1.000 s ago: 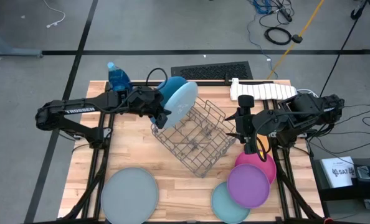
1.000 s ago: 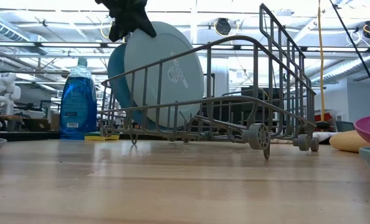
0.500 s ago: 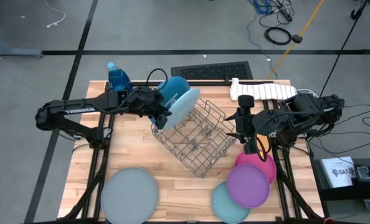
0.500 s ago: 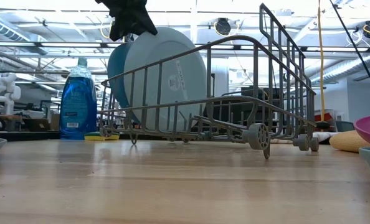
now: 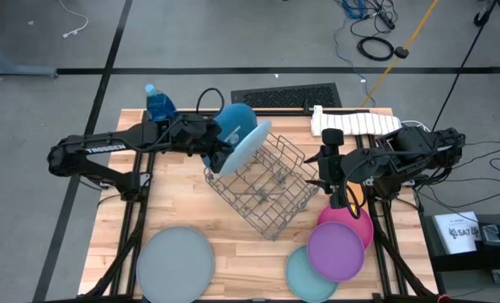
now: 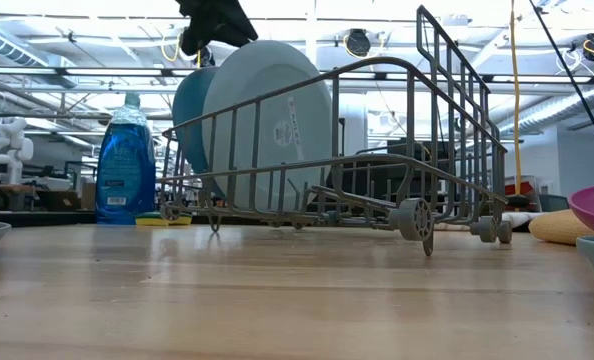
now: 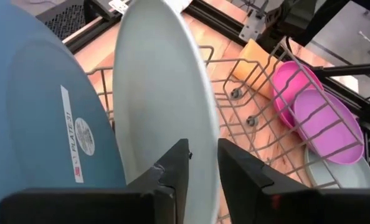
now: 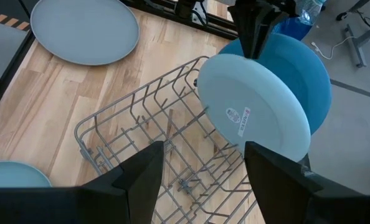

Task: Sort dishes
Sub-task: Put the big light blue plate into the dish rack

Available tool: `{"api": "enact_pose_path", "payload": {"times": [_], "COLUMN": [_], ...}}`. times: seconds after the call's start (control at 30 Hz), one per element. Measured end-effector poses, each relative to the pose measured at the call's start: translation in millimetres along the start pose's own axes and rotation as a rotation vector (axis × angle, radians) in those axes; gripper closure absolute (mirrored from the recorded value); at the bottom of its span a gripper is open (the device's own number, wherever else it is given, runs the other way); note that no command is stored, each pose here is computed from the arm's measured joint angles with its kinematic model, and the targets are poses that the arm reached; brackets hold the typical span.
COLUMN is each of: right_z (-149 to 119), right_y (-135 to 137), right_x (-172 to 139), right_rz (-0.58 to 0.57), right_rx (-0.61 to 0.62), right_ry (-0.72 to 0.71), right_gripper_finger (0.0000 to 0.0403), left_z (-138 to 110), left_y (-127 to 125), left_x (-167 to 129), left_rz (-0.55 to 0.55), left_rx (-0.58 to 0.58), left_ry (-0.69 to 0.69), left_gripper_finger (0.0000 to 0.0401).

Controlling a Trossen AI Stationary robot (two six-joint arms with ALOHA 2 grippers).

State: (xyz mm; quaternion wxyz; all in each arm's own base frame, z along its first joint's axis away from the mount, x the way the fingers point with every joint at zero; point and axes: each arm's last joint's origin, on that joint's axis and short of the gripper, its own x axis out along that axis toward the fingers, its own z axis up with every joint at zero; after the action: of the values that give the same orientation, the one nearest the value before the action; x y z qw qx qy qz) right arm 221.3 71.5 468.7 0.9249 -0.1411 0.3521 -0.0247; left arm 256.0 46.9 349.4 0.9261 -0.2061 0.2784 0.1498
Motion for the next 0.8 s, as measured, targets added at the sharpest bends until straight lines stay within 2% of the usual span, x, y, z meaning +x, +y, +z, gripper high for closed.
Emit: {"api": "enact_pose_path", "payload": {"times": [0.33, 0.53, 0.8], "right_z": [-1, -1, -1], "right_y": [0, 0, 0], "right_x": [0, 0, 0], "right_rz": [0.000, 0.000, 0.000], "right_rx": [0.004, 0.004, 0.004], "right_ry": [0.009, 0.009, 0.010], "right_gripper_finger": [0.0186, 0.0186, 0.0186], "left_z": [-1, 0, 4], "left_y": [0, 0, 1], "left_x": [0, -4, -32], "left_rz": [0.006, 0.013, 0.047], "left_rx": [0.000, 0.010, 0.005], "left_ry": [0.007, -0.012, -0.117], "left_gripper_finger": [0.0245, 0.0241, 0.0241]}}
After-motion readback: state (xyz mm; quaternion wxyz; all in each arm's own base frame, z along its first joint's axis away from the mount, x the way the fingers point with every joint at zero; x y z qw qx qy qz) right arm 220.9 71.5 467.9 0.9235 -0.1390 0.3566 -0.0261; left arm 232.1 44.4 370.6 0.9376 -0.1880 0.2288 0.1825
